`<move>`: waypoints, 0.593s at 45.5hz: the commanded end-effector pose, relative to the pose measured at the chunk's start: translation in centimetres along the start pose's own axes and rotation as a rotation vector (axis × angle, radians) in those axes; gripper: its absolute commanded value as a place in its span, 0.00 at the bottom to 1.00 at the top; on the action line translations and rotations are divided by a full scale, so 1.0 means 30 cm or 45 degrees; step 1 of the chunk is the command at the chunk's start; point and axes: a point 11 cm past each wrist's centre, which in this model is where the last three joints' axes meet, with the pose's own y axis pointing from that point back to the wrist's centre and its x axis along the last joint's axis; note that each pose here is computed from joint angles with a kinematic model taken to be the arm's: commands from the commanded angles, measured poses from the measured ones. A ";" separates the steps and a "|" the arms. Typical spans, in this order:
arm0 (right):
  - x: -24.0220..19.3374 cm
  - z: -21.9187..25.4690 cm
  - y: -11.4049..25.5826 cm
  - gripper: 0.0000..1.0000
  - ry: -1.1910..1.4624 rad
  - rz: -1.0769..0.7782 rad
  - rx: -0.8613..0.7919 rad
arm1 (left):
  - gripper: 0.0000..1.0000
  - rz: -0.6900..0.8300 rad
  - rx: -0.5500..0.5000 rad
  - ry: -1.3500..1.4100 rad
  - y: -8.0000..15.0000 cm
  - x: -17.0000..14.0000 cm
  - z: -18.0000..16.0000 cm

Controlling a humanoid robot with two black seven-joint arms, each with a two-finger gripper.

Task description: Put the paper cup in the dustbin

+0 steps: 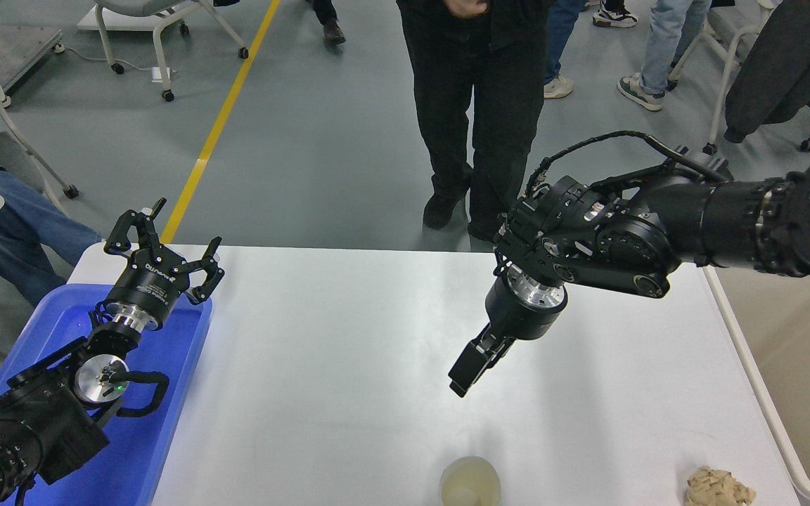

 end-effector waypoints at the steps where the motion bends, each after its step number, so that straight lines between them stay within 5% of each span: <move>1: -0.076 0.013 -0.008 0.99 -0.067 -0.035 0.059 | 1.00 0.000 -0.001 0.001 0.000 0.000 0.000; 27: -0.156 0.040 -0.224 0.99 -0.129 0.004 0.153 | 1.00 0.000 -0.001 0.001 0.000 0.000 0.000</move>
